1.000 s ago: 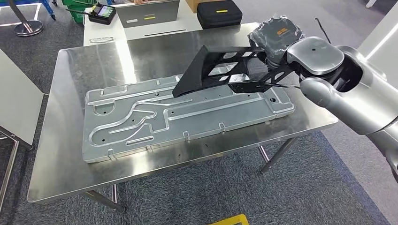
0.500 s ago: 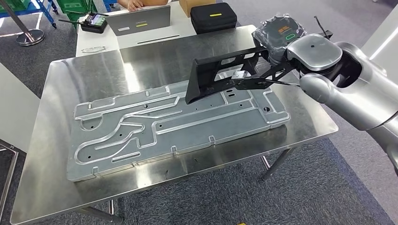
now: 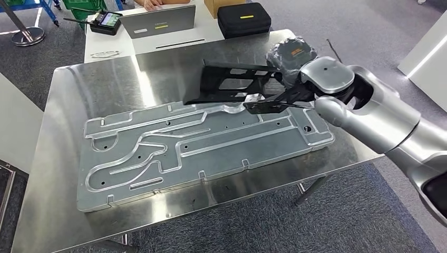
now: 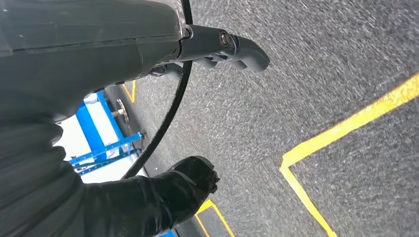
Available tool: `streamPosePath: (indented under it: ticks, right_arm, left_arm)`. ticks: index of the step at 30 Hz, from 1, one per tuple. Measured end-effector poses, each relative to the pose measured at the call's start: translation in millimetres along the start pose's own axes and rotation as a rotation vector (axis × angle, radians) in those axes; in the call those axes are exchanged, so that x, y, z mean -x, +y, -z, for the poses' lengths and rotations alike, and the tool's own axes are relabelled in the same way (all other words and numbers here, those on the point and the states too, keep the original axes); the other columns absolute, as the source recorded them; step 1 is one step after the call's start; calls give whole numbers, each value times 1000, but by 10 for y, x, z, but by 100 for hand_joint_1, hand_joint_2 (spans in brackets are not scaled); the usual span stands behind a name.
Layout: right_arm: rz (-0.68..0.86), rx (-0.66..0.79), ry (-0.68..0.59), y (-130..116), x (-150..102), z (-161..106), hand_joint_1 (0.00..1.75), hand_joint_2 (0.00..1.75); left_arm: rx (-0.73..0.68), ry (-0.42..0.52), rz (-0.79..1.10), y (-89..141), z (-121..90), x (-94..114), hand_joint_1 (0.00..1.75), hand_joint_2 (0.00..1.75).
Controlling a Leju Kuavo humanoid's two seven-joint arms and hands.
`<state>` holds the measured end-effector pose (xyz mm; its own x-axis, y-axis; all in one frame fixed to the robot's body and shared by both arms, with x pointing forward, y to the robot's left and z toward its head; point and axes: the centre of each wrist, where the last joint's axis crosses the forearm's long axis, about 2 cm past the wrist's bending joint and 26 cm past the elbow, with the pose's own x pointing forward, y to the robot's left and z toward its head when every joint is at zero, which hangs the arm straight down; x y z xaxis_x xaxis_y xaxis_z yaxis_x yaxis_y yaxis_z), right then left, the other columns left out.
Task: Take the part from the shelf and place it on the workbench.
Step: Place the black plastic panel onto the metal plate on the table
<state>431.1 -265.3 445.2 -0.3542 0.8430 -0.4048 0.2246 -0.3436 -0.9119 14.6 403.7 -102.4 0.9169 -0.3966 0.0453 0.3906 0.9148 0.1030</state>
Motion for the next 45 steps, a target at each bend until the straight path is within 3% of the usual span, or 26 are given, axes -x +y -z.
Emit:
streamPosePath:
  ticks: [6,12,41,45]
  right_arm:
    - [36,-14,-38,149,-321,118,175,175]
    - [63,-47,-52,335,-445,156,175,175]
    - [66,-128,-44,656,-496,179,175,175]
    - [65,-130,-46,664,-500,177,0,0]
  left_arm:
    - [5,5,-11,33,-4,0,0,175]
    - [4,15,-12,59,-8,14,0,175]
    - [6,11,-25,45,-6,4,0,175]
    - [9,10,-27,43,-5,4,0,175]
